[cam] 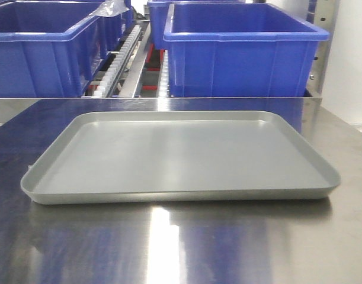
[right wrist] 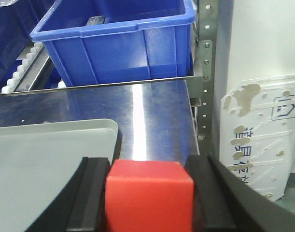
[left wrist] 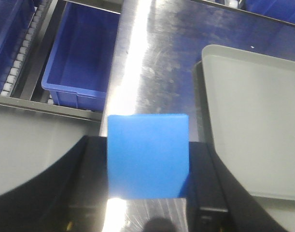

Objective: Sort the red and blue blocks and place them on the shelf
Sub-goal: 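Drive the base away from the table holding both cubes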

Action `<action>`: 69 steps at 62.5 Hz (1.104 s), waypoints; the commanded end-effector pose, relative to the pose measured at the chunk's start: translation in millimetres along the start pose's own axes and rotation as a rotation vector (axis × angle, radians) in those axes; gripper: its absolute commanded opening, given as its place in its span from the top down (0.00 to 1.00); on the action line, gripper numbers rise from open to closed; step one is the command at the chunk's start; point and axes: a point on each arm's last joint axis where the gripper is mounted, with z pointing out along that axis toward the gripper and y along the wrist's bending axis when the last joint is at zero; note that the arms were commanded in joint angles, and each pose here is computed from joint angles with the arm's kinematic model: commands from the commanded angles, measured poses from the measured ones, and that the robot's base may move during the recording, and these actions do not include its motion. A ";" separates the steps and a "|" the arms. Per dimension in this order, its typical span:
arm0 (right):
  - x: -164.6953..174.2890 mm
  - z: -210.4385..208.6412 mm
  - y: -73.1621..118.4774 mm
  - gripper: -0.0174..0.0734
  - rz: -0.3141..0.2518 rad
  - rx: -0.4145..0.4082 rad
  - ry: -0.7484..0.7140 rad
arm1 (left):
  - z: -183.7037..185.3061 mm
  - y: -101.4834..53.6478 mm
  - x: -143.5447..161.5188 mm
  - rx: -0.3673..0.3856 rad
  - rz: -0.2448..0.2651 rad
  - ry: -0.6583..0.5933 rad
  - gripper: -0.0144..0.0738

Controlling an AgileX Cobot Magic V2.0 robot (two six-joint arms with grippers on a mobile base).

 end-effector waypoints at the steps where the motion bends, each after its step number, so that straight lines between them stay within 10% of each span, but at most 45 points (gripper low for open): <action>1: -18.1 -1.9 2.9 0.75 -0.011 -0.015 -0.120 | -4.4 -4.5 -14.0 0.031 -0.015 -0.091 0.70; 69: -18.1 -1.9 2.9 0.75 -0.011 -0.015 -0.120 | -4.4 -4.5 -14.0 0.031 -0.015 -0.091 0.70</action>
